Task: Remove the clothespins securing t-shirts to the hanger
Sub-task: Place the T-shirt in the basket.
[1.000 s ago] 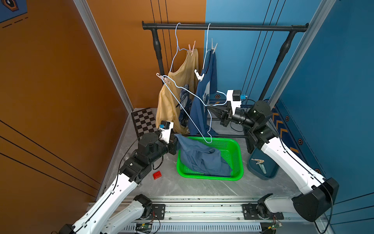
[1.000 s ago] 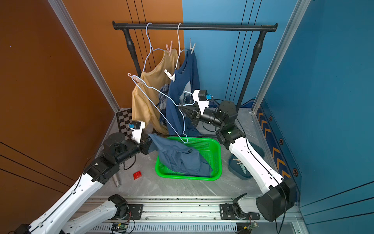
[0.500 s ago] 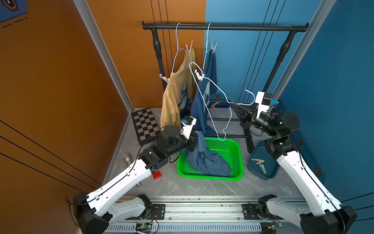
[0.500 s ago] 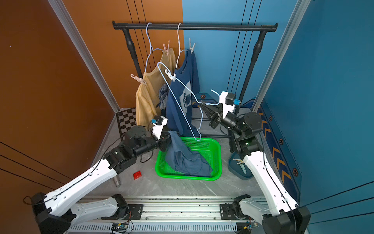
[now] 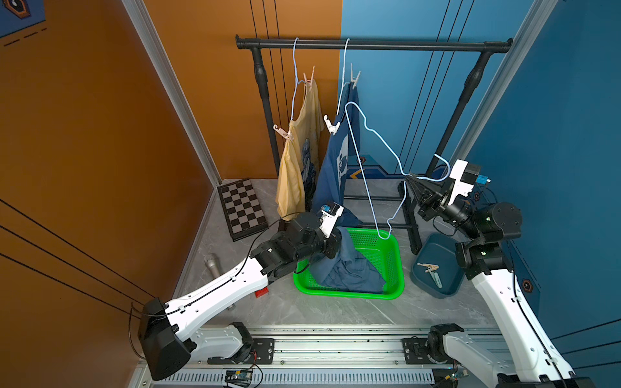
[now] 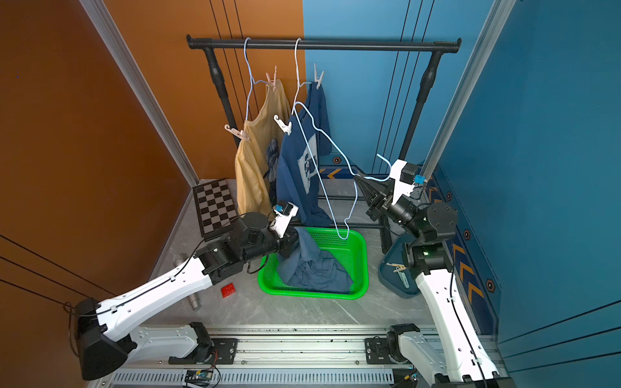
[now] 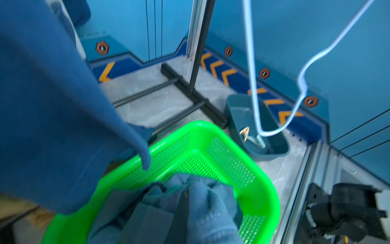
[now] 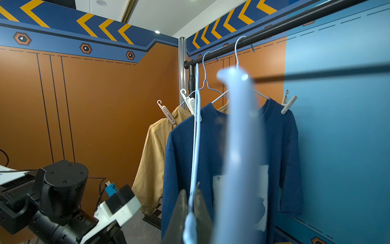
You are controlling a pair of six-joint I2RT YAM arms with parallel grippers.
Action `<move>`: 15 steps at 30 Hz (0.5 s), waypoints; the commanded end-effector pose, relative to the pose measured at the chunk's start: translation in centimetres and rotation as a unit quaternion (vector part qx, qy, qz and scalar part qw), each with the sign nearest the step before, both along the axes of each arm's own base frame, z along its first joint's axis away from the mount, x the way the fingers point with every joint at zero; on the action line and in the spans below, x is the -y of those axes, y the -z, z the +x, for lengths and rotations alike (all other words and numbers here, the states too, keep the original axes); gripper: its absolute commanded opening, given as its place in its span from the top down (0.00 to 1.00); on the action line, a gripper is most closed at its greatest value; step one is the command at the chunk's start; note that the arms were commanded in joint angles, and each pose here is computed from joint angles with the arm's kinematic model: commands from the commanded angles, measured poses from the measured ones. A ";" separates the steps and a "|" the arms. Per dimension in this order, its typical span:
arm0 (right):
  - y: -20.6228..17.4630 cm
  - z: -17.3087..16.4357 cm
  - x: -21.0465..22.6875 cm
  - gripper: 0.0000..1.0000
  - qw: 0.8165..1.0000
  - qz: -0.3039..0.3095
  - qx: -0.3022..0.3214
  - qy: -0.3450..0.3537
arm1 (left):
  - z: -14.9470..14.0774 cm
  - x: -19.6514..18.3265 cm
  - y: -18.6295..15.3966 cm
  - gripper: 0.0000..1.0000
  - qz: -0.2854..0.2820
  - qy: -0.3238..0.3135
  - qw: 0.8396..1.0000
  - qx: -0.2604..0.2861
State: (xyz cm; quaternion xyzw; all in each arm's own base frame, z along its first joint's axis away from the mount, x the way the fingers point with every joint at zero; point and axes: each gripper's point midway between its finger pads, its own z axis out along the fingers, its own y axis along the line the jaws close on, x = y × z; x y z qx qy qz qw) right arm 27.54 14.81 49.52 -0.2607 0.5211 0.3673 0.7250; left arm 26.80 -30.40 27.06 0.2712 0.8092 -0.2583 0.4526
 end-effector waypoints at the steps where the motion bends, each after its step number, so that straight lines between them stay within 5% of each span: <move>1: 0.1 -0.9 0.1 1.00 1.000 0.004 0.003 -0.009 | -0.9 -3.3 6.4 1.00 0.120 -0.028 0.991 -0.056; 11: 1.1 -1.4 0.2 1.00 1.000 0.005 -0.010 -0.005 | -2.9 -3.6 16.1 0.99 0.203 0.002 0.964 -0.174; 15: 1.1 -1.9 0.5 1.00 1.000 0.001 -0.009 0.001 | -2.9 -3.1 16.7 0.74 0.212 0.009 0.958 -0.195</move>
